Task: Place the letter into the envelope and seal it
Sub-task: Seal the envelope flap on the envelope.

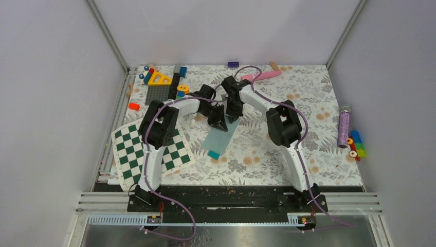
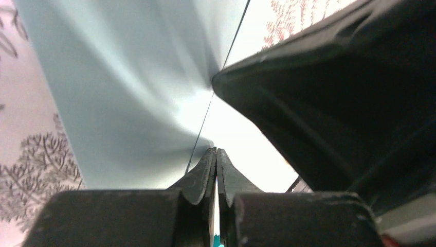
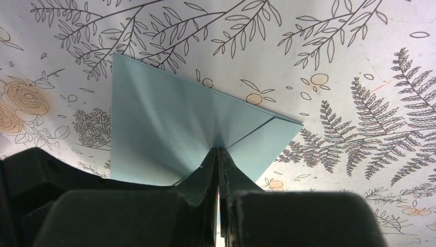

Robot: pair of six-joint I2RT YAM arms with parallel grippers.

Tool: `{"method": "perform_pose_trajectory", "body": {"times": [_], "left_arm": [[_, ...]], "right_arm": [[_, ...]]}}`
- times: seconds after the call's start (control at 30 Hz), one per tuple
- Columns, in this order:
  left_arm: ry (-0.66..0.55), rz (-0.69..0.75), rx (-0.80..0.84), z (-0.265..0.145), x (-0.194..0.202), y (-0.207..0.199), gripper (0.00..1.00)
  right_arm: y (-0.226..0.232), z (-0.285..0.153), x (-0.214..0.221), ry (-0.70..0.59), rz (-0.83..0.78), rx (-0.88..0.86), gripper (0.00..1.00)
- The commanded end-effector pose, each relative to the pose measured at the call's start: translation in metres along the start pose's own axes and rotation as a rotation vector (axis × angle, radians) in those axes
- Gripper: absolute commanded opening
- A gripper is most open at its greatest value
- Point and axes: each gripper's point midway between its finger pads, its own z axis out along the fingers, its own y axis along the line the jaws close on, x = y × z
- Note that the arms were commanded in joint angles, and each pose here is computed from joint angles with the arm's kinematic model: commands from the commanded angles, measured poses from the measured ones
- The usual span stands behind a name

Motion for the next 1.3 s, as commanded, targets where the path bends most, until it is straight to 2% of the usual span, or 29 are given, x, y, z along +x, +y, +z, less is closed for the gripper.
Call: {"method": "perform_pose_trajectory", "body": {"times": [0.0, 0.17, 0.43, 0.87, 1.03, 1.17, 1.27], "left_arm": [[0.023, 0.057, -0.045, -0.019, 0.016, 0.007, 0.00], [0.030, 0.065, 0.033, -0.027, 0.018, -0.007, 0.00], [0.076, 0.069, -0.047, -0.031, 0.030, 0.010, 0.00], [0.134, 0.058, -0.038, -0.014, 0.049, 0.013, 0.00], [0.126, 0.032, -0.052, 0.003, 0.040, 0.019, 0.00], [0.108, 0.018, -0.054, 0.011, 0.028, 0.017, 0.00], [0.090, 0.013, -0.056, 0.015, 0.018, 0.014, 0.00]], "right_arm": [[-0.005, 0.008, 0.004, 0.013, 0.002, 0.033, 0.00], [-0.004, 0.007, 0.003, 0.010, 0.005, 0.033, 0.00], [-0.005, 0.008, 0.003, 0.011, 0.004, 0.034, 0.00], [-0.003, 0.005, 0.002, 0.009, -0.004, 0.021, 0.00], [0.009, -0.050, -0.031, -0.117, -0.060, -0.063, 0.00], [-0.006, -0.099, -0.063, -0.230, -0.044, -0.113, 0.00], [-0.029, -0.129, -0.081, -0.301, -0.033, -0.146, 0.10]]}}
